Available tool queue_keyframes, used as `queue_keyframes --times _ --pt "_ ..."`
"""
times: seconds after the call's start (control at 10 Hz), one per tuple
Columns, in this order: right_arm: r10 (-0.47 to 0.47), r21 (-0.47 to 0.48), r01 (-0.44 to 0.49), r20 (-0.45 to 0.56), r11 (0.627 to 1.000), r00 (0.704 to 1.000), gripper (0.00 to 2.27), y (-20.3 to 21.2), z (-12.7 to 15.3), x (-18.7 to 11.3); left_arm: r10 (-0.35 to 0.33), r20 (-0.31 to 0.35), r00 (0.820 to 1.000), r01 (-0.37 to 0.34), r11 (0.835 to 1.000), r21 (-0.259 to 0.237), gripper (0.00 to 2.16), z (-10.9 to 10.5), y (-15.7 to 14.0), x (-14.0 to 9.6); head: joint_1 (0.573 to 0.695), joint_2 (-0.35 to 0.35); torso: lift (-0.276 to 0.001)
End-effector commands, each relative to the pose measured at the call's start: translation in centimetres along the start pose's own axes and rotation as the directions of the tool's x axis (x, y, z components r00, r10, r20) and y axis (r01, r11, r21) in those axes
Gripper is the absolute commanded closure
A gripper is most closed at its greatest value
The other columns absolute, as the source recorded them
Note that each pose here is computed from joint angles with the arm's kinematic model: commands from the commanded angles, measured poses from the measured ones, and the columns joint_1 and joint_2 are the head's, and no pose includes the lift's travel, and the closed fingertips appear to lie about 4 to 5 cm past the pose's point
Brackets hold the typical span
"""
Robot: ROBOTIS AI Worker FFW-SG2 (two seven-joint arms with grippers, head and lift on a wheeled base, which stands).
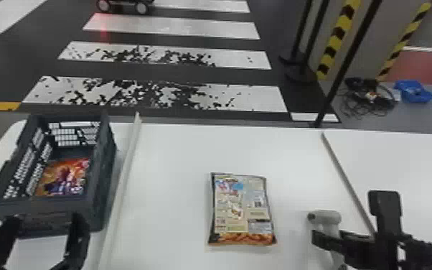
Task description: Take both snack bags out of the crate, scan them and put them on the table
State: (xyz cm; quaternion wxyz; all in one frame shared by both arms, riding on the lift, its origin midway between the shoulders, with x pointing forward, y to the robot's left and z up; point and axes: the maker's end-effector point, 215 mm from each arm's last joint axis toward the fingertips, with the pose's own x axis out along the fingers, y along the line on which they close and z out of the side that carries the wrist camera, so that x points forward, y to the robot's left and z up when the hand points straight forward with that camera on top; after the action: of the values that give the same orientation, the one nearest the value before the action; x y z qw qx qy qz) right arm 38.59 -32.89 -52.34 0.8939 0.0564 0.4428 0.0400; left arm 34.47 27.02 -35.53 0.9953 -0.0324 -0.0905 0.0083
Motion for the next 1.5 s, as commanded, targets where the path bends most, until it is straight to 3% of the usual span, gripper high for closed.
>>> queue_keyframes --times 0.0,0.1,0.2,0.8,1.4 --pt "-0.007 -0.008 0.007 -0.002 1.000 1.000 1.77 -0.1 0.1 0.1 -0.001 0.000 1.000 0.001 1.000 0.001 0.09 0.0 0.0 0.0 0.695 -0.092 -0.094" --pt "-0.017 -0.010 0.017 -0.004 1.000 1.000 2.13 -0.3 0.1 0.1 -0.001 0.000 1.000 0.001 1.000 0.001 0.09 0.0 0.0 0.0 0.695 -0.094 -0.094" --pt "-0.024 -0.016 0.024 -0.005 1.000 1.000 2.26 -0.4 0.2 0.0 -0.001 0.002 1.000 0.001 1.000 0.001 0.09 0.0 0.0 0.1 0.695 -0.096 -0.094" --pt "-0.037 -0.021 0.037 0.013 0.999 0.999 2.26 0.1 1.7 -2.0 -0.009 -0.001 1.000 0.009 1.000 -0.001 0.09 -0.1 -0.5 0.0 0.695 -0.106 -0.094" --pt "0.077 -0.021 -0.077 -0.015 0.997 0.997 2.26 6.8 1.0 -4.0 -0.007 -0.001 1.000 0.007 1.000 -0.001 0.09 0.0 -0.5 -0.1 0.695 -0.044 -0.094"
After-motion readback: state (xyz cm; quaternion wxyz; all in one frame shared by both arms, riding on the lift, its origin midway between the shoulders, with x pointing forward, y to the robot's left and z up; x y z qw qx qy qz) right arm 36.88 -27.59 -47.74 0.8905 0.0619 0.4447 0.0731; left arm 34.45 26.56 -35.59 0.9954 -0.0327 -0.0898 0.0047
